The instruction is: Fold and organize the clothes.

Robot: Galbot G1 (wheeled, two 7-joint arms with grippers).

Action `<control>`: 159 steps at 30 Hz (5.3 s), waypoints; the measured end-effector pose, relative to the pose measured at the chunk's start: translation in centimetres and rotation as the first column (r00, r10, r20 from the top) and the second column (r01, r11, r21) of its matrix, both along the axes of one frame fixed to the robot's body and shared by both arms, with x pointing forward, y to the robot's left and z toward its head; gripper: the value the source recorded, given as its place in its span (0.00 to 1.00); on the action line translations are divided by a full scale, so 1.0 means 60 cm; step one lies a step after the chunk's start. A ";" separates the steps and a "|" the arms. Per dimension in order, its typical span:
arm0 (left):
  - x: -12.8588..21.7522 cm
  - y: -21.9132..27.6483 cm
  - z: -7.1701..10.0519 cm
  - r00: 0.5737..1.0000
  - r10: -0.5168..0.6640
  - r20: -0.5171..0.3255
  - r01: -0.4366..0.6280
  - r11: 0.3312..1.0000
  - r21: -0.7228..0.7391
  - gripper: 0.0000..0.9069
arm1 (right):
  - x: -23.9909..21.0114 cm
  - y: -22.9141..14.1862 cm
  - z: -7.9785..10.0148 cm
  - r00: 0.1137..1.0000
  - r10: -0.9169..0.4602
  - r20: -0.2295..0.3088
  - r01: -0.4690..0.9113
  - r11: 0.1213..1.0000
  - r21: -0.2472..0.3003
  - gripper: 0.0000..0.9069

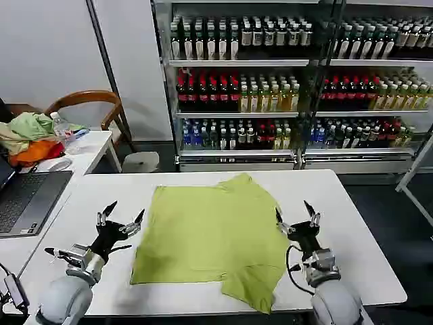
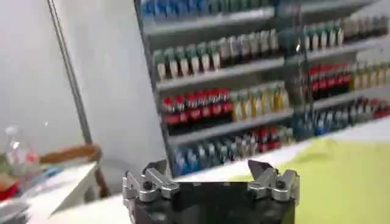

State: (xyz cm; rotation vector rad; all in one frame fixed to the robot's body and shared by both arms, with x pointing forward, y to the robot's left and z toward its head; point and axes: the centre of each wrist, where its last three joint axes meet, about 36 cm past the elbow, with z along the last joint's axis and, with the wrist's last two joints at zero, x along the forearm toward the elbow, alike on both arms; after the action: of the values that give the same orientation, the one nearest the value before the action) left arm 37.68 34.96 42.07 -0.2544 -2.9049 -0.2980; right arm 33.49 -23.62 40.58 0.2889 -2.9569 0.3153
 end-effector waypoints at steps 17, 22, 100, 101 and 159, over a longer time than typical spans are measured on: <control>-0.107 -0.047 0.040 0.955 0.002 -0.296 -0.029 0.996 -0.085 1.00 | -0.140 0.010 -0.019 0.981 0.015 -0.195 0.000 0.997 0.077 1.00; -0.132 -0.062 0.038 0.938 -0.014 -0.347 -0.024 0.994 -0.105 1.00 | -0.163 0.019 -0.024 0.975 0.024 -0.221 -0.004 0.996 0.092 1.00; -0.223 -0.087 0.014 0.908 -0.023 -0.419 -0.042 0.988 -0.146 0.04 | -0.252 0.031 0.017 0.950 0.084 -0.299 -0.041 0.988 0.147 0.00; -0.229 -0.089 0.015 0.905 -0.027 -0.424 -0.037 0.989 -0.142 0.04 | -0.254 0.029 0.020 0.951 0.082 -0.299 -0.040 0.989 0.145 0.00; -0.075 -0.037 -0.045 0.970 -0.116 -0.212 0.068 0.973 -0.221 0.04 | 0.022 0.007 -0.014 0.984 0.030 -0.173 -0.007 0.991 0.135 0.00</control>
State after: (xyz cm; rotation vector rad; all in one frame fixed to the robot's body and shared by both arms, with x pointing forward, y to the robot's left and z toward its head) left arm 33.20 32.76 39.40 -0.4299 -2.7040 0.0278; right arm 34.80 -23.21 39.77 0.3419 -2.8075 0.0880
